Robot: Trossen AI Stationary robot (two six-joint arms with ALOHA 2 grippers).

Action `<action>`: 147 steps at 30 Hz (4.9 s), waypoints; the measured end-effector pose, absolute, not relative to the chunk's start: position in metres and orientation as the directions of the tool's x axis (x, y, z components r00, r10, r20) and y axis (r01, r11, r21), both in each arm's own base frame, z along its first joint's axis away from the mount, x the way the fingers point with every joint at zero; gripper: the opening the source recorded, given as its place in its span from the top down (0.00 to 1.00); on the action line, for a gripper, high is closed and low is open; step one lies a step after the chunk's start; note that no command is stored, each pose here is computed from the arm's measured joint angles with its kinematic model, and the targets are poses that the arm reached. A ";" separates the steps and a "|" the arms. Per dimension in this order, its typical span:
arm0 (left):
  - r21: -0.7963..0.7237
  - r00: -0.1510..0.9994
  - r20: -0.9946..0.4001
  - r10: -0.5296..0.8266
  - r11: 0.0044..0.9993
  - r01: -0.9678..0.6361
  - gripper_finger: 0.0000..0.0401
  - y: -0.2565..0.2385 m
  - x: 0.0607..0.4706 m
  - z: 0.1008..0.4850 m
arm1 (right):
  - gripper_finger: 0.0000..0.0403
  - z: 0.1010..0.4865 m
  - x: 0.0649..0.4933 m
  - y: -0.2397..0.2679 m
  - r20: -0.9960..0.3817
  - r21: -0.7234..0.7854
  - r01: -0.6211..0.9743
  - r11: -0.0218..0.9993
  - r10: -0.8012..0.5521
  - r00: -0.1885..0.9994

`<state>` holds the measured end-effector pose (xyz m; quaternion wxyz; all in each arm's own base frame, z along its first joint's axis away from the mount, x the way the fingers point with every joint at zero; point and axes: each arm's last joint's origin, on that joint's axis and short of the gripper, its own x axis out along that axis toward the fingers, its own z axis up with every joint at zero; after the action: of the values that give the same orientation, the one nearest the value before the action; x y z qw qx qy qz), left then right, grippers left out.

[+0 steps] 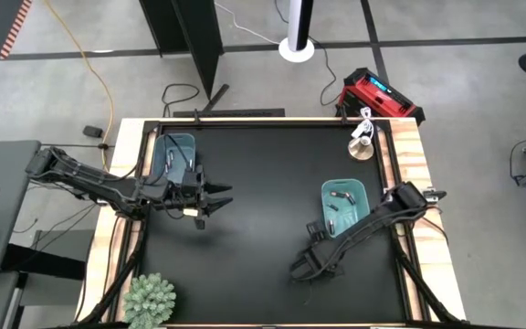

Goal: Sort batteries
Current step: Put the brown battery into the green bin

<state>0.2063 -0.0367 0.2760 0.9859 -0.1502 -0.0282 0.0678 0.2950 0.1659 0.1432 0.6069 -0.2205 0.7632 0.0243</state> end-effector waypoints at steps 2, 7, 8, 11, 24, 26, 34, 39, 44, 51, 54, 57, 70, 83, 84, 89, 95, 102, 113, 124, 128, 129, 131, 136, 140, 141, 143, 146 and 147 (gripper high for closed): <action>-0.295 0.989 0.035 0.142 0.947 -0.126 0.54 -0.037 0.206 0.276 | 0.47 0.141 0.297 0.164 -0.936 -0.223 -0.376 0.899 -0.305 -0.175; -0.292 0.989 0.034 0.142 0.948 -0.126 0.54 -0.037 0.206 0.276 | 0.55 0.139 0.298 0.164 -0.942 -0.193 -0.389 0.901 -0.281 -0.185; -0.291 0.989 0.034 0.142 0.948 -0.126 0.54 -0.037 0.206 0.276 | 0.58 0.139 0.299 0.164 -0.944 -0.186 -0.394 0.900 -0.275 -0.182; -0.289 0.989 0.034 0.142 0.949 -0.127 0.54 -0.037 0.206 0.276 | 0.64 0.138 0.299 0.165 -0.949 -0.162 -0.405 0.900 -0.254 -0.185; -0.289 0.989 0.034 0.142 0.949 -0.126 0.54 -0.037 0.206 0.276 | 0.86 0.136 0.302 0.168 -0.965 -0.125 -0.407 0.905 -0.206 -0.161; -0.289 0.989 0.034 0.142 0.949 -0.127 0.54 -0.037 0.206 0.276 | 0.89 0.136 0.302 0.168 -0.966 -0.126 -0.403 0.906 -0.204 -0.159; -0.289 0.989 0.035 0.142 0.949 -0.126 0.54 -0.037 0.206 0.276 | 0.99 0.145 0.313 0.173 -0.980 -0.130 -0.404 0.905 -0.179 -0.085; -0.289 0.989 0.035 0.142 0.949 -0.126 0.54 -0.037 0.206 0.276 | 1.00 0.156 0.324 0.177 -0.985 -0.147 -0.440 0.886 -0.173 -0.019; -0.291 0.991 0.036 0.131 0.950 -0.115 0.54 -0.037 0.206 0.276 | 1.00 0.180 0.331 0.175 -0.983 -0.185 -0.429 0.884 -0.156 0.101; -0.292 0.992 0.038 0.117 0.951 -0.101 0.54 -0.038 0.206 0.276 | 1.00 0.228 0.330 0.163 -0.947 -0.225 -0.376 0.899 -0.110 0.303; -0.298 0.992 0.038 0.118 0.949 -0.101 0.54 -0.038 0.206 0.276 | 1.00 0.240 0.323 0.154 -0.940 -0.225 -0.354 0.908 -0.107 0.325; -0.299 0.992 0.037 0.118 0.949 -0.101 0.54 -0.038 0.206 0.276 | 1.00 0.237 0.310 0.146 -0.954 -0.207 -0.305 0.930 -0.123 0.273; -0.293 0.992 0.035 0.118 0.951 -0.103 0.54 -0.037 0.206 0.276 | 0.58 0.204 0.246 0.206 -0.988 -0.060 -0.104 0.993 -0.044 0.146; -0.302 0.992 0.036 0.118 0.948 -0.102 0.54 -0.038 0.206 0.276 | 0.46 0.155 0.164 0.236 -0.991 -0.091 0.424 0.901 -0.124 0.052; -0.301 0.992 0.036 0.118 0.948 -0.102 0.54 -0.038 0.206 0.276 | 0.46 0.150 0.161 0.233 -0.989 -0.099 0.456 0.884 -0.138 0.054; -0.301 0.992 0.036 0.118 0.948 -0.102 0.54 -0.038 0.206 0.276 | 0.45 0.136 0.161 0.223 -0.988 -0.065 0.504 0.861 -0.127 0.090; -0.288 0.992 0.036 0.118 0.952 -0.103 0.54 -0.037 0.206 0.276 | 0.46 0.138 0.162 0.214 -0.989 -0.007 0.501 0.865 -0.079 0.123; -0.281 0.992 0.035 0.119 0.954 -0.104 0.54 -0.037 0.206 0.276 | 0.52 0.133 0.161 0.208 -0.985 0.056 0.536 0.843 -0.040 0.167; -0.273 0.992 0.034 0.118 0.956 -0.105 0.54 -0.038 0.206 0.276 | 0.49 0.161 0.171 0.210 -0.951 0.221 0.567 0.794 0.046 0.306; -0.263 0.993 0.008 0.118 0.958 -0.112 0.54 -0.038 0.206 0.273 | 0.41 0.153 0.214 0.204 -0.911 0.331 0.515 0.791 0.126 0.393; -0.247 0.992 -0.086 0.095 0.962 -0.114 0.54 -0.038 0.206 0.264 | 0.41 0.154 0.246 0.209 -0.892 0.308 0.374 0.875 0.128 0.434; -0.241 0.989 -0.117 0.091 0.964 -0.117 0.54 -0.039 0.206 0.261 | 0.41 0.154 0.254 0.210 -0.893 0.282 0.333 0.900 0.120 0.433; -0.243 0.983 -0.158 0.087 0.962 -0.125 0.54 -0.040 0.205 0.257 | 0.41 0.155 0.267 0.212 -0.903 0.213 0.239 0.947 0.097 0.418; -0.255 0.984 -0.163 0.073 0.960 -0.113 0.54 -0.044 0.204 0.256 | 0.41 0.166 0.294 0.218 -0.929 0.015 -0.077 0.997 0.043 0.369; -0.272 0.985 -0.162 0.056 0.957 -0.099 0.54 -0.048 0.203 0.256 | 0.41 0.181 0.312 0.216 -0.934 -0.102 -0.272 0.957 0.002 0.358; -0.273 0.985 -0.162 0.053 0.957 -0.096 0.54 -0.048 0.203 0.256 | 0.41 0.183 0.316 0.216 -0.932 -0.132 -0.327 0.936 -0.005 0.362; -0.275 0.986 -0.160 0.049 0.957 -0.092 0.54 -0.049 0.203 0.256 | 0.41 0.185 0.326 0.213 -0.927 -0.179 -0.430 0.885 -0.006 0.375; -0.280 0.986 -0.159 0.049 0.955 -0.093 0.54 -0.049 0.203 0.257 | 0.41 0.175 0.342 0.204 -0.933 -0.231 -0.532 0.814 -0.032 0.358; -0.280 0.986 -0.159 0.049 0.955 -0.093 0.54 -0.049 0.203 0.257 | 0.41 0.171 0.347 0.201 -0.936 -0.243 -0.558 0.793 -0.042 0.348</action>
<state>0.2027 -0.0493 0.2565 0.9859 -0.1450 0.0755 0.0359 0.3468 0.2007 0.1709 0.7736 -0.2750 0.5459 0.1669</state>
